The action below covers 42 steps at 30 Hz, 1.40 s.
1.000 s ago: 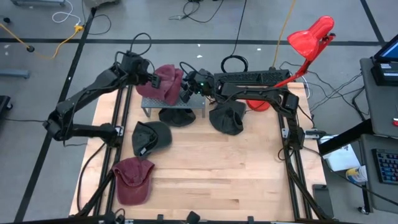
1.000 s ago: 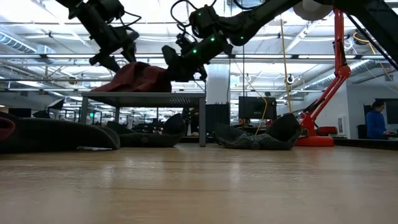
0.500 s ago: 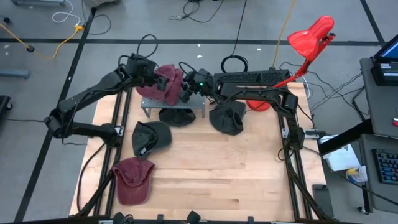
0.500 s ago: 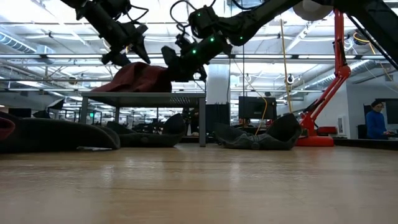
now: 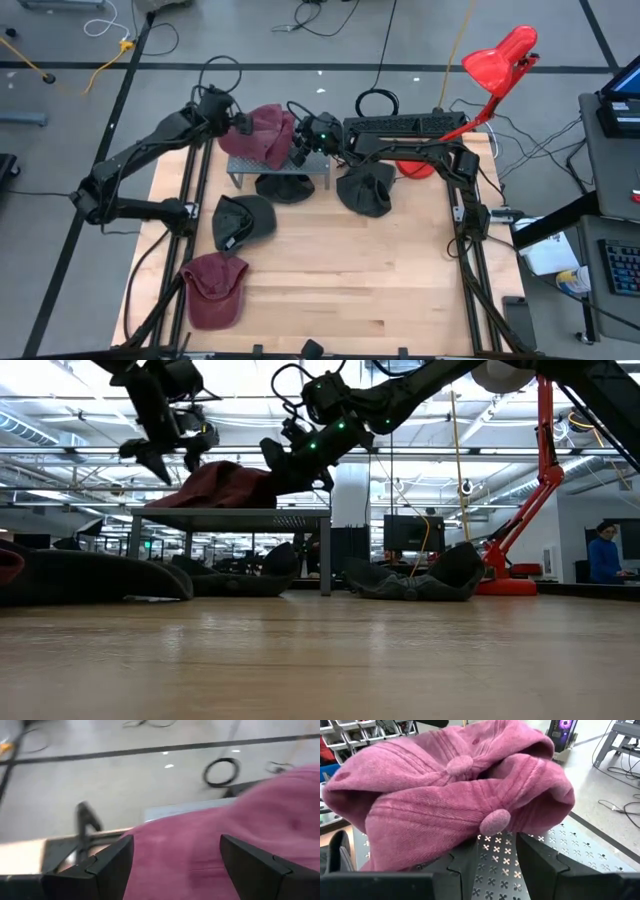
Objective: Pick & Place hat
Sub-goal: Stack the top red cap on top of the red cap on the shelf
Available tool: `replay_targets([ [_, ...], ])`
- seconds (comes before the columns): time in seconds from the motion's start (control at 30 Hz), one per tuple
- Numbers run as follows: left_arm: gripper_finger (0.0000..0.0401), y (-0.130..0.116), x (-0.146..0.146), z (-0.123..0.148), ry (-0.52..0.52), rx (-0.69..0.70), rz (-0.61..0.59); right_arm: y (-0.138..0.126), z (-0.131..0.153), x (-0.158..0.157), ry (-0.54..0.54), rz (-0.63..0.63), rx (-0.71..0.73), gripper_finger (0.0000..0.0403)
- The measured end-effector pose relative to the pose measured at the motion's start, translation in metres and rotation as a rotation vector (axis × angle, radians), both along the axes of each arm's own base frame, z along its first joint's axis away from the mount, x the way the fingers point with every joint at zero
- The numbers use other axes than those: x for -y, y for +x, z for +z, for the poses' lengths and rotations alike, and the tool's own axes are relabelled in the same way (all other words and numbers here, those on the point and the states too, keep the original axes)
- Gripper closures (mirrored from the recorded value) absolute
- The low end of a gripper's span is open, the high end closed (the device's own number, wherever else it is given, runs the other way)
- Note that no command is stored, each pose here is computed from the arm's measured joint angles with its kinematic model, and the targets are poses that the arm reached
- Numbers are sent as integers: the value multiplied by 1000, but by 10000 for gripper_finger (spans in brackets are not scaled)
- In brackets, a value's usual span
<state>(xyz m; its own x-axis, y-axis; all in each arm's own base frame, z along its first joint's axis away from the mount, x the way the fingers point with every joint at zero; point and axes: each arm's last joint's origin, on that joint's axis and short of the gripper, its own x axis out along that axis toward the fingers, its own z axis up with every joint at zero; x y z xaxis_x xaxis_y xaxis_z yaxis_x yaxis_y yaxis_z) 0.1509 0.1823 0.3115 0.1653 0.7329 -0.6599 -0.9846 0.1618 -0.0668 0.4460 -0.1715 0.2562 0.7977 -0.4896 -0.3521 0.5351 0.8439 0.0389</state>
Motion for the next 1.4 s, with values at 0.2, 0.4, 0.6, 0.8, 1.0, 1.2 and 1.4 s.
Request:
replay_targets([
  [0.2,105,0,-2,-7,-66,-1,10,0,0,0,-2,1,0,273],
  [0.4,105,17,-9,-24,-173,21,-77,0,0,0,-1,6,-1,273],
  [0.6,105,26,-8,-23,-164,91,-96,0,-1,-1,19,47,-8,273],
  [0.8,105,34,-5,-20,-182,173,-192,0,-1,-1,21,51,-9,273],
  [1.0,105,36,-3,-20,-187,190,-175,-1,-2,0,22,50,-9,273],
  [1.2,105,34,-1,-15,-166,211,-184,0,-2,0,34,77,-10,273],
  [1.4,105,25,5,4,-40,211,-204,1,-2,-3,-4,148,-33,273],
])
